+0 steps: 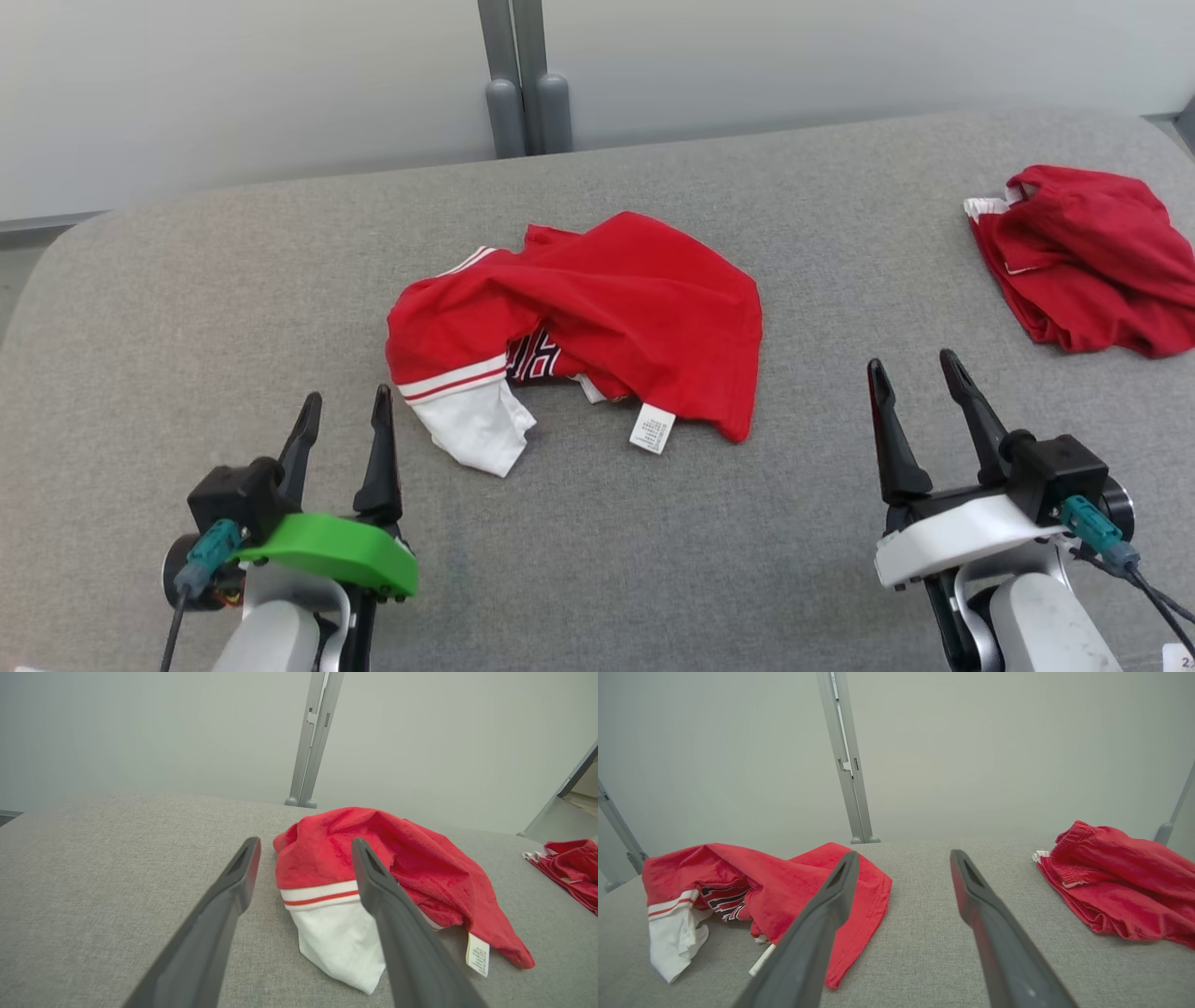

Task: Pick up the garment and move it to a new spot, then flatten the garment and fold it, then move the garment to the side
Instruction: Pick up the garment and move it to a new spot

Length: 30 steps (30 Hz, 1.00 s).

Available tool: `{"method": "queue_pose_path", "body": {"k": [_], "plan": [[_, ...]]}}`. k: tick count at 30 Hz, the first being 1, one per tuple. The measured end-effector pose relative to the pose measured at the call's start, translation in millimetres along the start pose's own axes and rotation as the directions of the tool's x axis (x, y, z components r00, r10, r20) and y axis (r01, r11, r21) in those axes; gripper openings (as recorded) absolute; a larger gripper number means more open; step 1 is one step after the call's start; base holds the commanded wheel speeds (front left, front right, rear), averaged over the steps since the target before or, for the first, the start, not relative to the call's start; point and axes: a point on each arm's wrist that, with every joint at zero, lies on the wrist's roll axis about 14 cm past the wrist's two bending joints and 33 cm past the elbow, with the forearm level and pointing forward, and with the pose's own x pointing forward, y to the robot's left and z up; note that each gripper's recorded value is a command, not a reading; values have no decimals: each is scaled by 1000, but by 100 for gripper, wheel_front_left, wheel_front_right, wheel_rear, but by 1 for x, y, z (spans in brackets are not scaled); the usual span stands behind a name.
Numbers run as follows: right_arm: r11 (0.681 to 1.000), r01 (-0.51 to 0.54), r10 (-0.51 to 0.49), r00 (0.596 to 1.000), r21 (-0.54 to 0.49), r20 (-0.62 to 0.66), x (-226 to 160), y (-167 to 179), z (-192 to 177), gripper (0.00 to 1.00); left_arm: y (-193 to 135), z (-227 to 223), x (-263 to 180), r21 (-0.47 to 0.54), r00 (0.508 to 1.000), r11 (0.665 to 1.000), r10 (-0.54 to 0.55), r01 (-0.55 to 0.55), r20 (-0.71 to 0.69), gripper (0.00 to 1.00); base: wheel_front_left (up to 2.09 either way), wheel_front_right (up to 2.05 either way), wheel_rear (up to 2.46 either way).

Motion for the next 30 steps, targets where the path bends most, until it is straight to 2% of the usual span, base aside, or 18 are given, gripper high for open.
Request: {"method": "queue_pose_path", "body": {"k": [9,12,30], "plan": [[999,-28,28,1000,23,-11,-18,13,-2,100,10,7,-45,-36,996,996,81,-79,45,100,0,0,0],[999,-34,34,999,35,-15,-22,16,-3,100,13,7,-55,-17,994,996,93,-92,52,100,0,0,0],[996,-70,71,997,52,-28,-29,30,-7,100,19,11,-75,-32,987,990,140,-138,80,100,0,0,0]]}}
